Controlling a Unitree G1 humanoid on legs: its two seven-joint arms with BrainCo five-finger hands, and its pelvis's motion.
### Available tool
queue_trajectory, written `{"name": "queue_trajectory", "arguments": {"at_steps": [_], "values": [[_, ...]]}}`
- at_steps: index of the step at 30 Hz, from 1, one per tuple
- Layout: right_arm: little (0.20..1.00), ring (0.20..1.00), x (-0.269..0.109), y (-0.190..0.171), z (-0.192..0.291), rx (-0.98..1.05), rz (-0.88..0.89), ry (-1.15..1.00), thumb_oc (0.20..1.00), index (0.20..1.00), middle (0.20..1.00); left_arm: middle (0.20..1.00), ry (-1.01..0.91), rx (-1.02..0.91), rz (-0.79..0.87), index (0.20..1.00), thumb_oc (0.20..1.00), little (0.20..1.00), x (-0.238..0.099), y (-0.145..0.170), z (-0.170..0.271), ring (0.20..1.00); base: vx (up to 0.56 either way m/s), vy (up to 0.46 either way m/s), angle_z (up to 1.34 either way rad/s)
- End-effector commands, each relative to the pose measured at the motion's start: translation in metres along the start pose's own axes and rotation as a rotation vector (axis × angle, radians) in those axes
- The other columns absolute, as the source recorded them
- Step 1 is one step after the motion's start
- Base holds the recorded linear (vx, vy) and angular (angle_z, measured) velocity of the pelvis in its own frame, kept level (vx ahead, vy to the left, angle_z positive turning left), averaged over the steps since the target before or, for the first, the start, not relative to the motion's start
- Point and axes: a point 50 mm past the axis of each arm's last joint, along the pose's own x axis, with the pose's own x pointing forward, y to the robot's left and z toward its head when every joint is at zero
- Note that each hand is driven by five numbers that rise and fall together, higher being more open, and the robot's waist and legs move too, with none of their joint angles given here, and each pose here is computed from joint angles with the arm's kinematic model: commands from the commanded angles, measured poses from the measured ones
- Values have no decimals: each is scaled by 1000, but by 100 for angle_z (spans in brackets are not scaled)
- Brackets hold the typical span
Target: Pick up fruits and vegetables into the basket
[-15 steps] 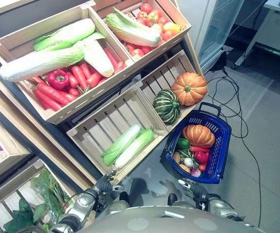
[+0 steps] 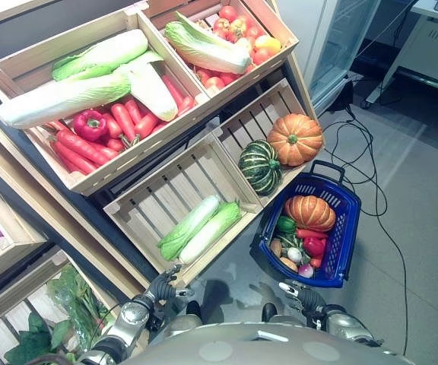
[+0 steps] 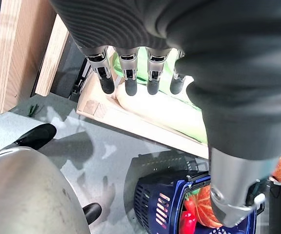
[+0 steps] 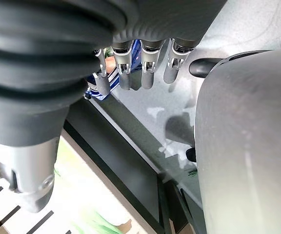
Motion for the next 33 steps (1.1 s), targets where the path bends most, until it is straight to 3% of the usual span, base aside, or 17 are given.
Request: {"name": "queue_trajectory", "arguments": {"at_steps": [1, 12, 15, 19, 22, 27, 33], "values": [[1000, 1000, 9, 12, 21, -49, 44, -57, 1000, 1000, 1000, 1000, -89, 92, 11, 1000, 1000, 1000, 9, 13, 24, 1000, 0, 0, 0], [1000, 1000, 9, 11, 24, -49, 32, -80, 1000, 1000, 1000, 1000, -169, 123, 98, 1000, 1000, 1000, 8, 17, 34, 1000, 0, 0, 0], [1000, 1000, 8, 9, 32, -17, 21, -126, 1000, 1000, 1000, 1000, -333, 138, 238, 1000, 1000, 1000, 4, 37, 63, 1000, 0, 0, 0], [1000, 1000, 6, 6, 42, -5, 12, -174, 1000, 1000, 1000, 1000, -579, 215, 300, 1000, 1000, 1000, -12, 59, 113, 1000, 0, 0, 0], [1000, 1000, 1, 1, 47, 15, 0, -227, 1000, 1000, 1000, 1000, -822, 249, 365, 1000, 1000, 1000, -42, 82, 163, 1000, 30, -13, -2], [1000, 1000, -4, 7, 52, 50, 4, -282, 1000, 1000, 1000, 1000, -938, 282, 453, 1000, 1000, 1000, -65, 93, 188, 1000, 90, -30, -1], [1000, 1000, -9, 19, 63, 38, 35, -354, 1000, 1000, 1000, 1000, -902, 302, 551, 1000, 1000, 1000, -63, 96, 200, 1000, 56, -26, -2]]}}
